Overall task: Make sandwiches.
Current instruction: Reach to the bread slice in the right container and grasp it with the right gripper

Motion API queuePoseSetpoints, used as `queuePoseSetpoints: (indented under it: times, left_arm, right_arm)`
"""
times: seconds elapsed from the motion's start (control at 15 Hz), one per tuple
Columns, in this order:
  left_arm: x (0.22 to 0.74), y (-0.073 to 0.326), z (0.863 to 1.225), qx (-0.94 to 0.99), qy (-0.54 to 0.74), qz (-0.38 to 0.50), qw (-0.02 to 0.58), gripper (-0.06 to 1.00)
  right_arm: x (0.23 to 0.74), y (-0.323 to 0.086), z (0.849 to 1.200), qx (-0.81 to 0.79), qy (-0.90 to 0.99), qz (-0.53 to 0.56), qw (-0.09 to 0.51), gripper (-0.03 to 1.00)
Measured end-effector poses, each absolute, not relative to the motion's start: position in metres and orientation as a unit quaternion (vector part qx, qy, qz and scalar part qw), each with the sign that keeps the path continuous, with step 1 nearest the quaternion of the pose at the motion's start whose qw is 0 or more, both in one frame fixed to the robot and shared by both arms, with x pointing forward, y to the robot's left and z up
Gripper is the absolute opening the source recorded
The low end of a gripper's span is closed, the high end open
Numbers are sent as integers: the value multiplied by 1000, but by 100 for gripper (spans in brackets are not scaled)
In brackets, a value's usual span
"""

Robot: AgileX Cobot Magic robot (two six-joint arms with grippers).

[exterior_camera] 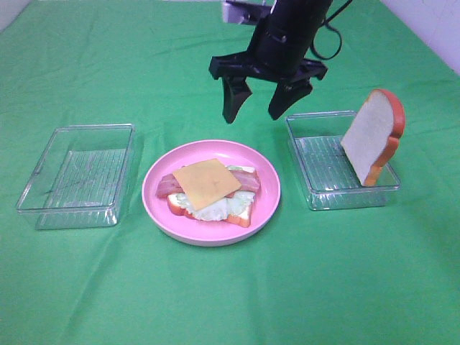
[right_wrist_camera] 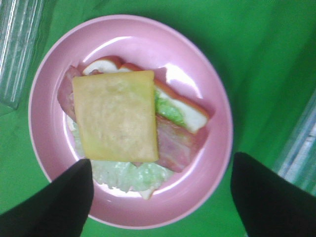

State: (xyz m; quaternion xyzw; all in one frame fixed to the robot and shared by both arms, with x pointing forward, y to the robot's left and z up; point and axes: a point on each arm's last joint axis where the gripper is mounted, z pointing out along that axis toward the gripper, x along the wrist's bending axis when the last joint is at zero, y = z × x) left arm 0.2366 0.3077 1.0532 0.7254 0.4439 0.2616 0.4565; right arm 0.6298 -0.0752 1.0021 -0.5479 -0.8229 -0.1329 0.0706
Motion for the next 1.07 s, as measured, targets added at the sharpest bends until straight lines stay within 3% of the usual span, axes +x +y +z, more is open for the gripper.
queuePoseSetpoints:
  times: [0.2, 0.47, 0.8, 1.07]
  left_arm:
    - [237, 308, 1053, 725, 444, 262, 457, 79]
    - [237, 308, 1053, 725, 444, 262, 457, 79]
    - [237, 308, 1053, 725, 444, 262, 457, 79]
    - [237, 308, 1053, 725, 444, 262, 457, 79]
  right_arm:
    - [634, -120, 1052, -577, -803, -147, -15, 72]
    - [646, -176, 1061, -624, -771, -114, -50, 72]
    - [659, -244, 1059, -692, -714, -91, -54, 72]
    - [666, -256, 1033, -705, -704, -80, -10, 72]
